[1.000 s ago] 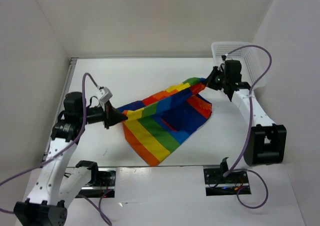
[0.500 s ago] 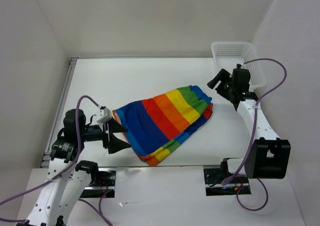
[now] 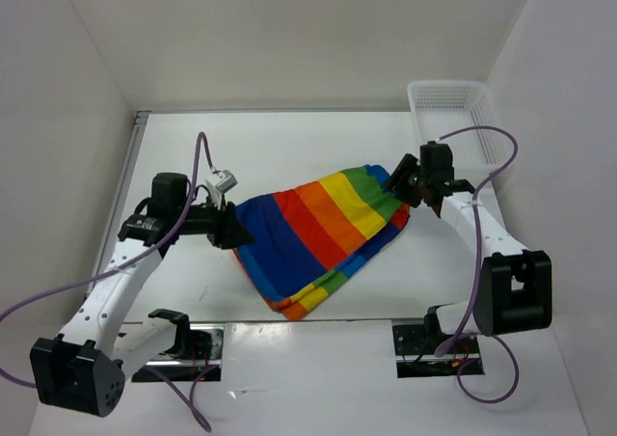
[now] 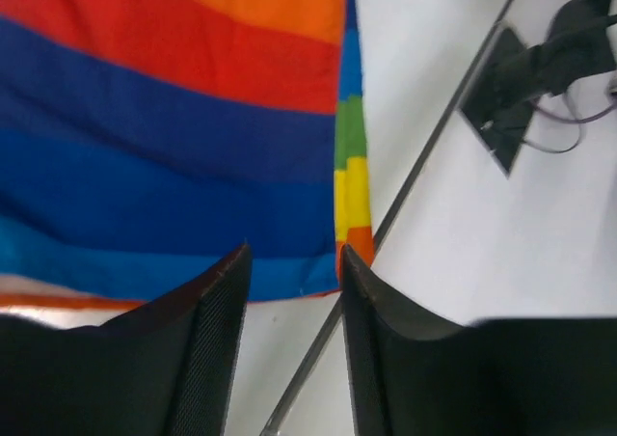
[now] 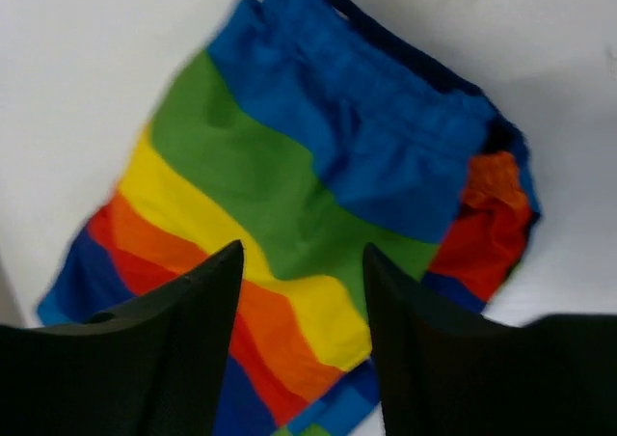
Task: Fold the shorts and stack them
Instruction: Fold the shorts
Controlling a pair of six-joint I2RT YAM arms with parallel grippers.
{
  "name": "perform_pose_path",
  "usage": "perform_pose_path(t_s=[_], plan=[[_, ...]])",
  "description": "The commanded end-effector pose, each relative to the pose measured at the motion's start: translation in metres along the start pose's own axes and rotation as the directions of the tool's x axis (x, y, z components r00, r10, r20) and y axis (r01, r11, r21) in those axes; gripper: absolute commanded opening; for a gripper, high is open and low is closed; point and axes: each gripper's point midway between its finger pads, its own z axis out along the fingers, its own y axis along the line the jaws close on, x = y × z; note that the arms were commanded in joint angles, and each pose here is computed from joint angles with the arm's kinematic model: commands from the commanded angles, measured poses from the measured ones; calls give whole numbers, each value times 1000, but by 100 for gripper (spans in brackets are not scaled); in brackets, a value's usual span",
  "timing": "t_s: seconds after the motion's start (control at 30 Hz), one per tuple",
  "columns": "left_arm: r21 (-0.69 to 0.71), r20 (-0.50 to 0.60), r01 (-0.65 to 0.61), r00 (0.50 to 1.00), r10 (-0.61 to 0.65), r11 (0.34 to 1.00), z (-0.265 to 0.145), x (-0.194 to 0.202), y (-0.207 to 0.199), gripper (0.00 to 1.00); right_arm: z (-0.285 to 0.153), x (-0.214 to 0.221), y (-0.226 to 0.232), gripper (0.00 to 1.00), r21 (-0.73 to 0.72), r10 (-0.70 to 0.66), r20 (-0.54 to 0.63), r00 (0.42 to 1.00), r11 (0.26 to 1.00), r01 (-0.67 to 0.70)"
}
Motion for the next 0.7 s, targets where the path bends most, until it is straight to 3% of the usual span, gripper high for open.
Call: perform_pose_path(t_s=[0.0,0.03,0.07,0.1,0.13,0.2,0.33,0.53,0.63,0.67], plan=[[-115,-83,48,995,-58,992,-2,27,14,49,-2,18,-31,61,116,25,-20,999,993,-22],[-160,-96,54,993,-70,986,0,32,25,59,-2,18,-31,76,116,25,-20,999,993,-22],[-186,-104,57,992,-77,981,2,35,33,84,1,26,-33,77,114,30,-51,998,993,-24],[-233,-97,41,993,-65,972,1,33,43,86,5,32,-35,79,114,35,-79,996,993,-26],[-336,-107,31,992,-71,941,-2,38,64,86,7,36,-29,79,81,38,-106,994,996,-29],[-352,-83,8,996,-40,936,4,30,76,86,11,44,-28,79,73,34,-132,991,997,-24],[-455,-147,33,983,-112,890,18,53,121,82,17,70,-41,75,118,30,-196,980,993,-7],[-422,-219,66,960,-173,904,63,60,159,79,24,85,-48,68,127,59,-217,974,991,-32],[-442,-220,60,960,-173,895,78,49,183,72,27,99,-40,49,99,57,-259,964,995,-32],[-443,-230,66,955,-185,894,84,52,190,69,27,102,-38,34,97,60,-264,963,995,-36]])
